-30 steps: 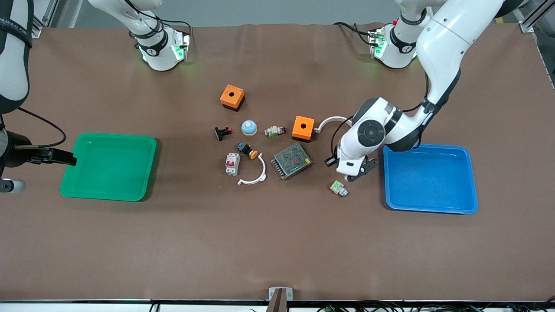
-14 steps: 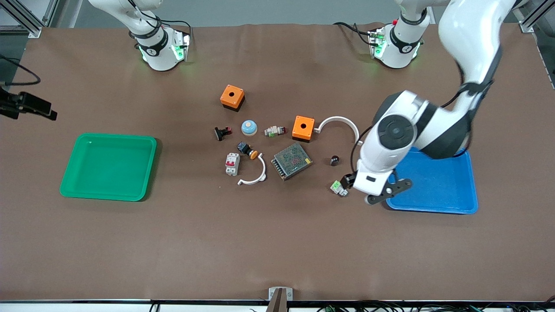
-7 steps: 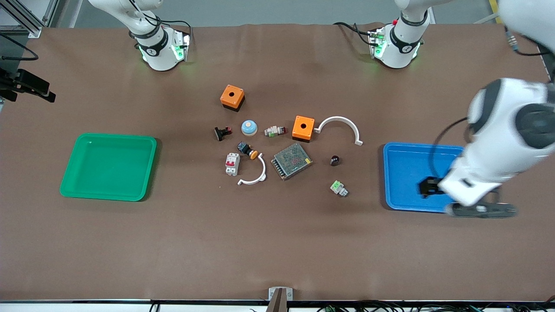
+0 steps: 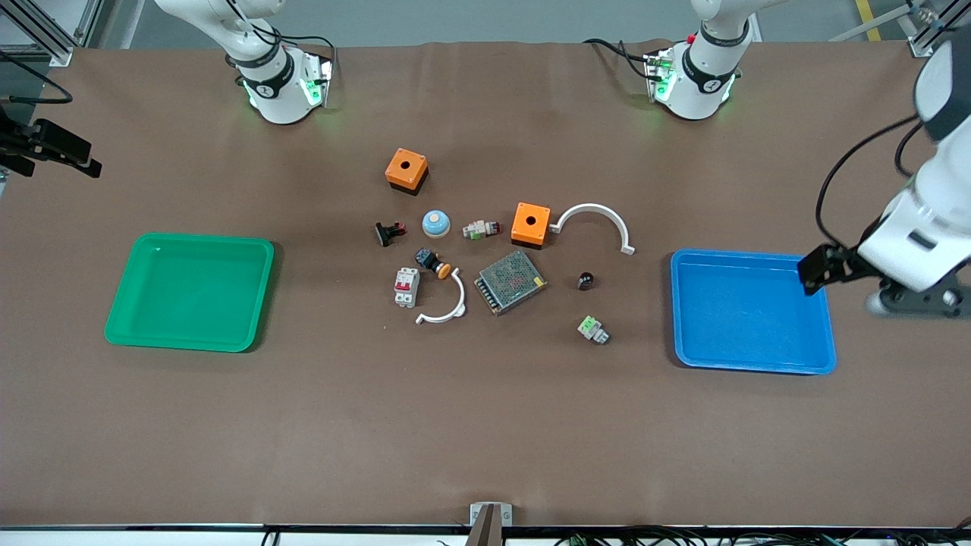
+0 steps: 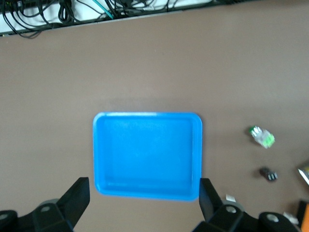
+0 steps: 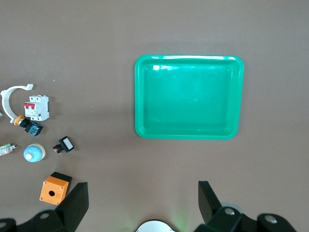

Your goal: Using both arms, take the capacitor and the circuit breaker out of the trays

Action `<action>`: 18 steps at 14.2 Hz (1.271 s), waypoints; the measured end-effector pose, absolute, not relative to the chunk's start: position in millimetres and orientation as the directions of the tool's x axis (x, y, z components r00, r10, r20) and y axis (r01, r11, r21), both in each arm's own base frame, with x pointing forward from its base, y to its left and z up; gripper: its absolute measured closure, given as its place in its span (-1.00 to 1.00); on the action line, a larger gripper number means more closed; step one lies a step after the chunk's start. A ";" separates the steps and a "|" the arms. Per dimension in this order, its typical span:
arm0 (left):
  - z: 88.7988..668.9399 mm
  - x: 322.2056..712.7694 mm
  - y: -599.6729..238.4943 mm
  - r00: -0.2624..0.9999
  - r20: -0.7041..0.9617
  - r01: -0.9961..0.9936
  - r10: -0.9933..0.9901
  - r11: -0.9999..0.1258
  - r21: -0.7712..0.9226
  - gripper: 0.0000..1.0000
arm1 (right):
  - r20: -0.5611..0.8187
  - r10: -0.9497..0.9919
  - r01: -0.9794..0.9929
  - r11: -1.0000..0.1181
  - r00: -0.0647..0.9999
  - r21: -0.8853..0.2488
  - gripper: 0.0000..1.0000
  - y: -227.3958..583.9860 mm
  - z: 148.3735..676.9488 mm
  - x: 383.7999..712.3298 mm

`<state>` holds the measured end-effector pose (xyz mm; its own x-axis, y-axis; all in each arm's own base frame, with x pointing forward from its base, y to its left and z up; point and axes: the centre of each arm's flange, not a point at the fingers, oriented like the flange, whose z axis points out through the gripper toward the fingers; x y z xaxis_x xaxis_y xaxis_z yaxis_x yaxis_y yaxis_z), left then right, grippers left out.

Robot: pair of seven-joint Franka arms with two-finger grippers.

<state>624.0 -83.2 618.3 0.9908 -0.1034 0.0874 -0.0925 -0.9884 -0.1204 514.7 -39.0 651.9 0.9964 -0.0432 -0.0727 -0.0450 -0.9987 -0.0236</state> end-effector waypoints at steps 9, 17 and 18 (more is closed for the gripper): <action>655.3 544.1 -75.0 0.998 0.029 -0.049 -0.051 -0.996 -0.078 -1.00 | -0.061 -0.042 -0.044 -0.999 0.997 -0.025 -1.00 -38.4 658.5 506.2; 648.1 541.0 -76.6 0.999 0.021 -0.046 -0.047 -0.998 -0.041 -1.00 | -0.036 -0.041 -0.042 -0.999 0.999 -0.024 -1.00 -38.1 660.6 508.9; 646.7 541.6 -76.0 0.999 0.018 -0.045 -0.046 -0.998 -0.041 -1.00 | -0.035 -0.041 -0.042 -0.999 0.999 -0.024 -1.00 -38.0 660.7 508.9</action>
<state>541.6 -76.0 646.7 0.9988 -0.0455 0.0184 -0.0447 -0.9982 -0.0411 508.9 -38.0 660.7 0.9985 -0.0410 -0.0354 -0.0419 -0.9988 -0.0241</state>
